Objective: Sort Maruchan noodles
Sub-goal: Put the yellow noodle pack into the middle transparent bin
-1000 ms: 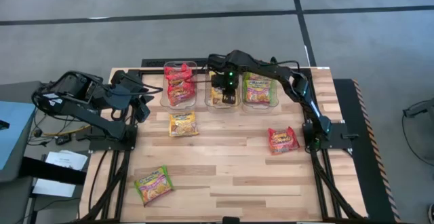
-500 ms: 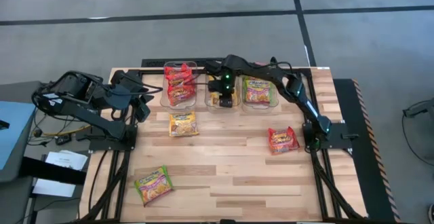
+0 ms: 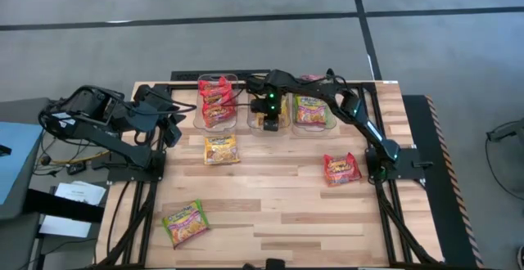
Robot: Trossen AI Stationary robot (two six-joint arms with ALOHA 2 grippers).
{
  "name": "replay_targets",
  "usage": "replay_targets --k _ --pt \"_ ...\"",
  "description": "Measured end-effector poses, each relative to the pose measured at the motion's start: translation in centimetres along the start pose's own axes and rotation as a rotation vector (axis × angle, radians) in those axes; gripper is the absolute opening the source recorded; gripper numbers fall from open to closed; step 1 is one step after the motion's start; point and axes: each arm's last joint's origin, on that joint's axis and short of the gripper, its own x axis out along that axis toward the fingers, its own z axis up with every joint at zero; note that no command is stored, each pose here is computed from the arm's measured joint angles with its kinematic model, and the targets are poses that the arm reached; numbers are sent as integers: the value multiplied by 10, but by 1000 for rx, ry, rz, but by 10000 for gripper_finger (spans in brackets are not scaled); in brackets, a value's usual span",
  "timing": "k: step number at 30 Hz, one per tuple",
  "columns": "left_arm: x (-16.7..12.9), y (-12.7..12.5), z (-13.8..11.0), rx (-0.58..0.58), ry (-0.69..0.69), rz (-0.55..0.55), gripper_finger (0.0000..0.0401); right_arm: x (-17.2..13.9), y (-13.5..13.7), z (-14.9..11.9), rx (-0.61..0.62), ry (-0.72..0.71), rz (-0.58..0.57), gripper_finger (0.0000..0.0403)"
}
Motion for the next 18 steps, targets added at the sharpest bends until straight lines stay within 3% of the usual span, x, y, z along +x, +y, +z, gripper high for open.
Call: replay_targets --k 9,18 --pt "0 0 0 0 -4 6 151 10 -2 3 -7 3 -8 91" --pt "0 0 0 0 -4 6 151 7 -4 1 79 0 -5 71"
